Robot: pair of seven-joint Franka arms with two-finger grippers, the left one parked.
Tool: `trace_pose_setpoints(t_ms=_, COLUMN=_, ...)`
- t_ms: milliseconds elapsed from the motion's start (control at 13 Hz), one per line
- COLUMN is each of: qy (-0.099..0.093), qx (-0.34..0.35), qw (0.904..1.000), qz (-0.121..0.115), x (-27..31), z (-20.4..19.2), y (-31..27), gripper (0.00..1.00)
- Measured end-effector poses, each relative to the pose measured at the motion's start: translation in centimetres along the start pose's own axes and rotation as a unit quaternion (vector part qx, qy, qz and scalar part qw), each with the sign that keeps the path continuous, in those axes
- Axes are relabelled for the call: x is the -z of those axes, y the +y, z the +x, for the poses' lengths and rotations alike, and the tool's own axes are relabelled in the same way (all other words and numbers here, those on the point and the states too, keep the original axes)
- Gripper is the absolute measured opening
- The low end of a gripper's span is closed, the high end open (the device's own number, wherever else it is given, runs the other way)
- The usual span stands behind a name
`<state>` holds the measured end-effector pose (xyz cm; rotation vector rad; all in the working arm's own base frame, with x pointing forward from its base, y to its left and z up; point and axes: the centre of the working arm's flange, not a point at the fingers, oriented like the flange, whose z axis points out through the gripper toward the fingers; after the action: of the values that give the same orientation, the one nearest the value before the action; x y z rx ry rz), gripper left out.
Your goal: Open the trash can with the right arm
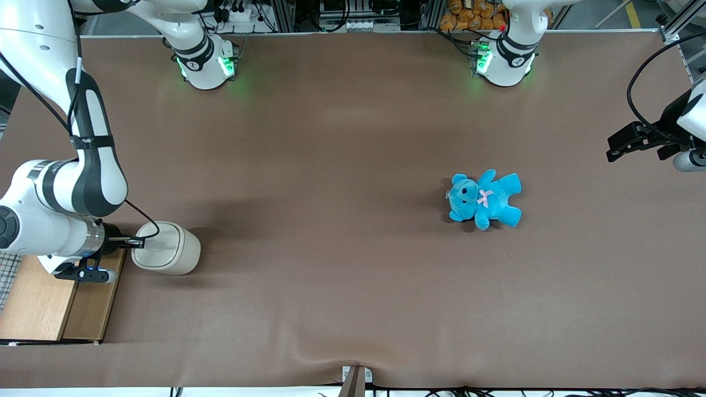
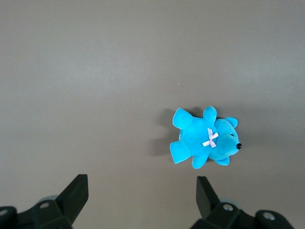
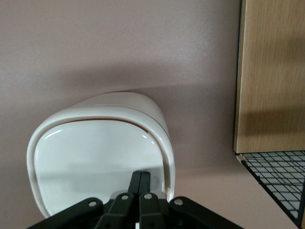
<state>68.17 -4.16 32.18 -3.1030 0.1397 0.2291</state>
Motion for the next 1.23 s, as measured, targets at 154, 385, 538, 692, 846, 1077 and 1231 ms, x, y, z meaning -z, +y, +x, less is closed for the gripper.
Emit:
trace_pose_setpoints(t_ms=154, qy=-0.012, qx=0.006, qw=0.9999, qz=0.000, x=2.2, z=0.0, y=-0.9, gripper=0.01)
trace_pose_setpoints(t_ms=385, qy=-0.022, qx=0.009, qw=0.9997, qz=0.001, x=6.1, z=-0.2, y=-1.5, gripper=0.01)
trace_pose_setpoints(t_ms=538, qy=-0.030, qx=0.013, qw=0.9995, qz=0.002, x=8.2, z=-0.5, y=-2.0, gripper=0.16)
trace_pose_setpoints(t_ms=692, qy=-0.017, qx=0.018, qw=0.9997, qz=0.003, x=11.2, z=-0.8, y=-2.6, gripper=0.40)
trace_pose_setpoints(t_ms=846, qy=0.005, qx=0.019, qw=0.9998, qz=0.005, x=14.6, z=-1.7, y=-2.7, gripper=0.63)
trace_pose_setpoints(t_ms=1077, qy=0.002, qx=0.019, qw=0.9998, qz=0.008, x=19.2, z=-4.7, y=-2.2, gripper=0.94)
trace_pose_setpoints(t_ms=1231, qy=0.009, qx=0.013, qw=0.9998, qz=0.010, x=21.7, z=-6.3, y=-1.1, gripper=1.00)
